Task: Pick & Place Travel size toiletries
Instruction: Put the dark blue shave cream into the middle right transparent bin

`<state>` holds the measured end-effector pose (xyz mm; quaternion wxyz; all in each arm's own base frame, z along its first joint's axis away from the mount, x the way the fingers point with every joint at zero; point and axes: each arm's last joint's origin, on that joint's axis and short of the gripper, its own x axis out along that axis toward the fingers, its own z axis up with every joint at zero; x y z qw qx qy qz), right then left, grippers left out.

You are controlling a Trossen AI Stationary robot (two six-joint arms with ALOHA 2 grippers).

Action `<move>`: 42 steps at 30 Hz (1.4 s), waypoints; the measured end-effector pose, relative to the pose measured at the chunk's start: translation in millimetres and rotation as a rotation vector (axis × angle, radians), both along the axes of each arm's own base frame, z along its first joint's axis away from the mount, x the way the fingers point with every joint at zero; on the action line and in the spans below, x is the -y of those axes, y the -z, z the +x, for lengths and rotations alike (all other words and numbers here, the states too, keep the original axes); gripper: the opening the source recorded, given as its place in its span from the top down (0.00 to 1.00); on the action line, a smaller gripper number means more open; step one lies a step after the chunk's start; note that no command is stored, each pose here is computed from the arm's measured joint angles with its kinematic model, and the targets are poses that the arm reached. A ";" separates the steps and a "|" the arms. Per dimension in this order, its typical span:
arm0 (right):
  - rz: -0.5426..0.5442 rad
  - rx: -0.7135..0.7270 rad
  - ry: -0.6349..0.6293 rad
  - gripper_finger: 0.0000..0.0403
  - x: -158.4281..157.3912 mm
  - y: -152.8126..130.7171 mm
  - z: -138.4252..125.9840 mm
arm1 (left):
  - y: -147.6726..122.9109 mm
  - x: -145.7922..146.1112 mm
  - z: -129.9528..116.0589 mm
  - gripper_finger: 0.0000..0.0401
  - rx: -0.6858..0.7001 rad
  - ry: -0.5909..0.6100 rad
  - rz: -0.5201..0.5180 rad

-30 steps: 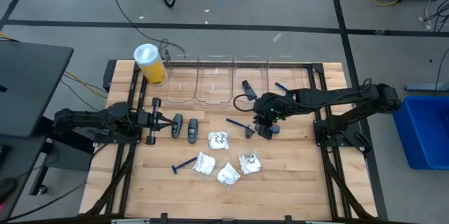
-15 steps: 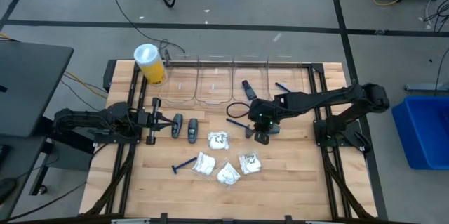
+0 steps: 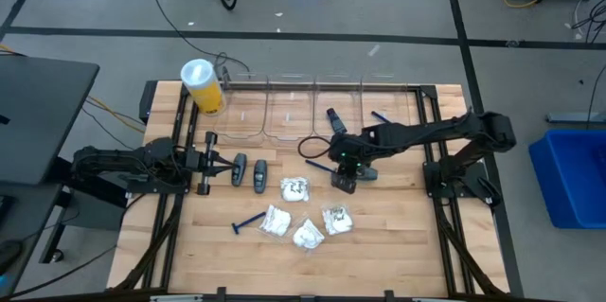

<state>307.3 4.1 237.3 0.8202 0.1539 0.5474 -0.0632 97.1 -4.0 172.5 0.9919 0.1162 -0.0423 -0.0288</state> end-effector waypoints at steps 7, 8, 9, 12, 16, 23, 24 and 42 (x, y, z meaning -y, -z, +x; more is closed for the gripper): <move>0.014 -0.012 0.032 0.47 0.0 3.4 1.8 | 0.0 0.0 0.0 0.94 0.000 0.000 0.000; 0.018 -0.019 0.043 0.46 0.0 4.0 1.7 | 0.0 0.0 0.0 0.94 0.000 0.000 0.000; 0.021 -0.025 0.047 0.45 0.0 4.2 1.2 | 0.0 0.0 0.0 0.94 0.000 0.000 0.000; 0.028 -0.029 0.062 0.42 -0.1 4.3 0.9 | 0.0 0.0 0.0 0.94 0.000 0.000 0.000; 0.026 -0.054 0.063 0.38 0.0 -0.3 -0.4 | 0.0 0.0 0.0 0.94 0.000 0.000 0.000; 0.024 -0.078 0.063 0.36 -0.3 -5.0 7.1 | 0.0 0.0 0.0 0.94 0.000 0.000 0.000; 0.024 -0.097 0.063 0.36 -0.6 -3.4 8.2 | 0.0 0.0 0.0 0.94 0.000 0.000 0.000; -0.018 -0.141 0.057 0.48 1.6 11.5 17.1 | 0.2 0.0 0.1 0.94 -0.002 0.000 0.000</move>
